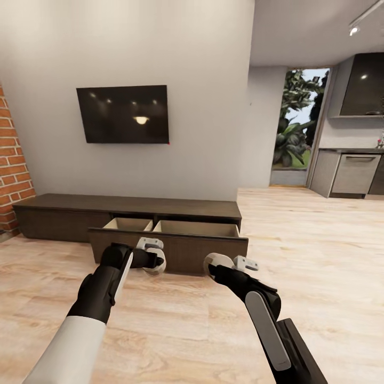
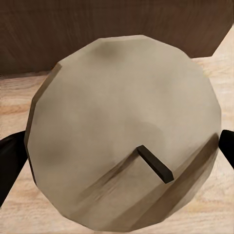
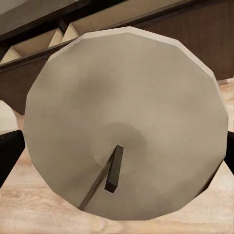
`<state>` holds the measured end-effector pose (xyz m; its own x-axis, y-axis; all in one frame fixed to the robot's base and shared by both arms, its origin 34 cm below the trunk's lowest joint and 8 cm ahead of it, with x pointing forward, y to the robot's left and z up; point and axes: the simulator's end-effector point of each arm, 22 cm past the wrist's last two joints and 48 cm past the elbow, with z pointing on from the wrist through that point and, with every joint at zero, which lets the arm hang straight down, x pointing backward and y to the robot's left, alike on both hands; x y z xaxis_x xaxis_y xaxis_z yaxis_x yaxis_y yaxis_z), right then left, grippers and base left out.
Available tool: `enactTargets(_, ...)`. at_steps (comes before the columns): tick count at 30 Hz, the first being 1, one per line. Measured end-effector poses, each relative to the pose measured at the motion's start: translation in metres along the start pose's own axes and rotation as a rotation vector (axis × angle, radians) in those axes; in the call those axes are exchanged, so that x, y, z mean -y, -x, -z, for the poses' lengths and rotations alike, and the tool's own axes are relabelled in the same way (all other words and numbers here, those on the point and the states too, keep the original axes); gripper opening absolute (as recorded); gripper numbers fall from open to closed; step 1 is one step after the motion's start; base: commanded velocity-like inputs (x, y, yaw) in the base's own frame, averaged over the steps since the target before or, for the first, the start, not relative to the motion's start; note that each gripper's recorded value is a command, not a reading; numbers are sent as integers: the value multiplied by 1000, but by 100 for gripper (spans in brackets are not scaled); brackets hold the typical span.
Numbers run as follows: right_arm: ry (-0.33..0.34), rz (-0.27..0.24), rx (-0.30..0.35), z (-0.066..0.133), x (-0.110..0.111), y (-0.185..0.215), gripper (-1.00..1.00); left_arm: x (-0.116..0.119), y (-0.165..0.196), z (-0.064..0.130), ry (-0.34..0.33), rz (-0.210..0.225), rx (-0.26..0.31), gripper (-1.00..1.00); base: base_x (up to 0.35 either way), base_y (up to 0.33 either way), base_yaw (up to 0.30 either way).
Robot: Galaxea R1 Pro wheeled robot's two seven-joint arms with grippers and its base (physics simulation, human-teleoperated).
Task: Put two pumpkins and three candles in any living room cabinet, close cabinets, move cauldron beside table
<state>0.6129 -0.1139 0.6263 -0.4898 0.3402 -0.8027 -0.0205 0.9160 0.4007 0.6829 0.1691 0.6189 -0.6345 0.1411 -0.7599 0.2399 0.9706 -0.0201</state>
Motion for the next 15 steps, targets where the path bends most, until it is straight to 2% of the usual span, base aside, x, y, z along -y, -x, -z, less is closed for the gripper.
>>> enactTargets(15, 17, 10, 57, 22, -12, 24, -100, 3, 24, 31, 9, -12, 59, -100, 0, 0, 0)
